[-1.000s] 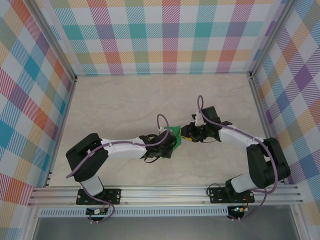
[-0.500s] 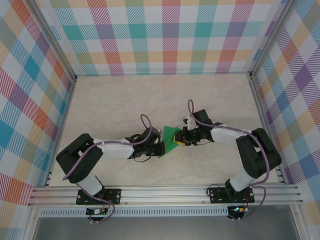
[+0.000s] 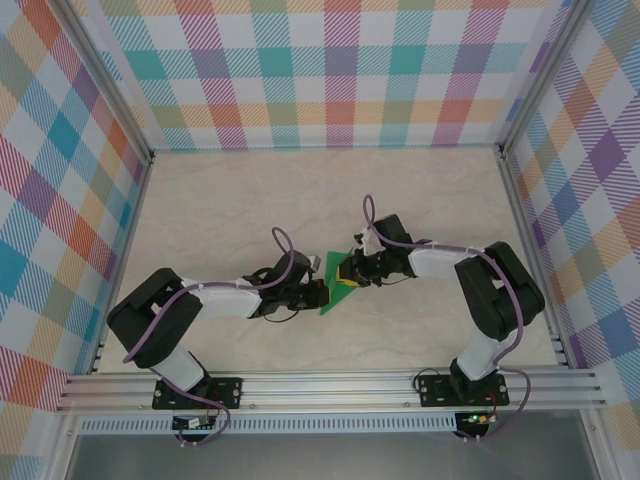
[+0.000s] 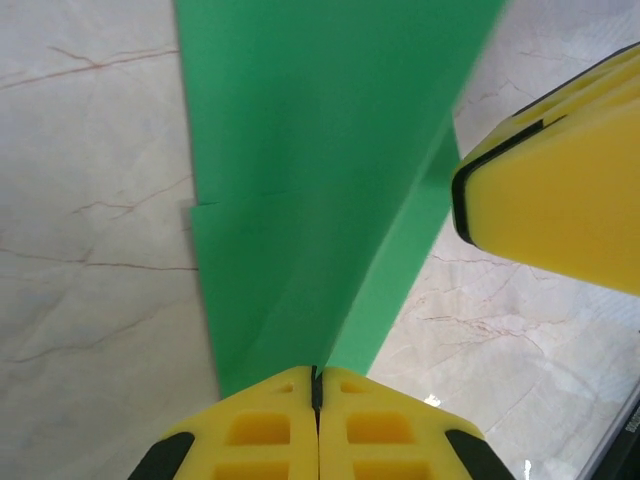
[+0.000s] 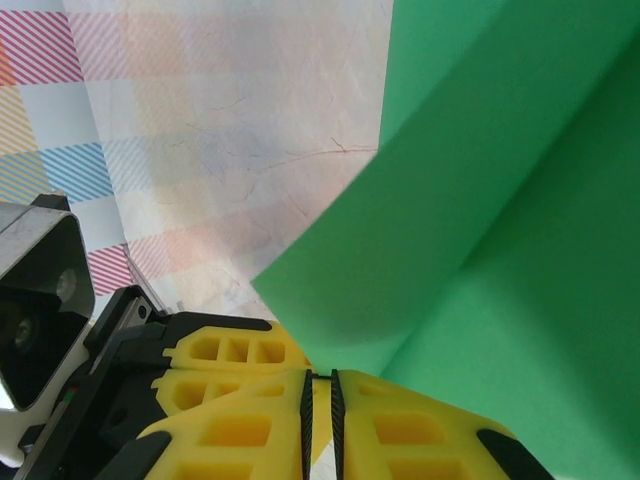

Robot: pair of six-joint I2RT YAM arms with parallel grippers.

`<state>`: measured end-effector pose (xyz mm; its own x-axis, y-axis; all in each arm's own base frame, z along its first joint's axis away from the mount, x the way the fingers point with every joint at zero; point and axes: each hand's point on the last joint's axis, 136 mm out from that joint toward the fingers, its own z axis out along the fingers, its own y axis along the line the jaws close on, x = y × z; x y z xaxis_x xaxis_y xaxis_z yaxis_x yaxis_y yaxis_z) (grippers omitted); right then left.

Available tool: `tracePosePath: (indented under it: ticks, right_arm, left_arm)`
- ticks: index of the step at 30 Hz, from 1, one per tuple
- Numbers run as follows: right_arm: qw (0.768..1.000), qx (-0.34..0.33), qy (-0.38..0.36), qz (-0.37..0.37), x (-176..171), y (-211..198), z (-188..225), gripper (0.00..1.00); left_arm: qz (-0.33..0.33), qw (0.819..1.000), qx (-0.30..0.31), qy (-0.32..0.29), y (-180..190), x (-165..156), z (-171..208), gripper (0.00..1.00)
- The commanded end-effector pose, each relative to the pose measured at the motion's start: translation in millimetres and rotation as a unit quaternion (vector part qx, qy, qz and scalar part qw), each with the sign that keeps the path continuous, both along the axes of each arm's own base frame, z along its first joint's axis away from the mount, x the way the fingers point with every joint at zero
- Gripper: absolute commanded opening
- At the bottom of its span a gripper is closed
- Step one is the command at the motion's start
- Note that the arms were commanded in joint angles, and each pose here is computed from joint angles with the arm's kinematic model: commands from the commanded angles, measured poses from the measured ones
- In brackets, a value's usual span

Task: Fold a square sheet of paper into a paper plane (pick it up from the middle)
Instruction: Fourth fold the wing at the center of the table.

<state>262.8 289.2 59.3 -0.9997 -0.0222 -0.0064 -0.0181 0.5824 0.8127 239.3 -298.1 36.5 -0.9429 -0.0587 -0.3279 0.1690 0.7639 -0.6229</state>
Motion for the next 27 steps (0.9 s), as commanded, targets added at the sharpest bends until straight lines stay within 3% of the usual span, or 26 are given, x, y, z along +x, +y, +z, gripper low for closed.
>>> tracePosePath:
  ticks: [1, 8, 17, 21, 27]
  right_arm:
    - [0.999, 0.03, -0.004, 0.012, 7, 15, 8, 0.14]
    - [1.0, 0.013, 0.005, 0.007, 12, 17, -3, 0.14]
    - [1.0, 0.0, 0.012, 0.002, 14, 16, -11, 0.14]
    - [1.0, -0.004, 0.011, -0.001, 14, 14, -11, 0.14]
    - [1.0, -0.006, 0.011, 0.001, 12, 13, -10, 0.14]
  left_arm:
    - [0.009, 1.0, -0.022, -0.001, 1, 5, 5, 0.06]
    - [0.015, 1.0, -0.021, 0.001, 6, 5, 2, 0.08]
    - [0.0, 1.0, 0.004, 0.006, 12, -1, -4, 0.2]
    - [-0.011, 1.0, 0.002, 0.007, 9, -2, -3, 0.19]
    - [-0.022, 1.0, 0.013, 0.012, 10, -5, -10, 0.08]
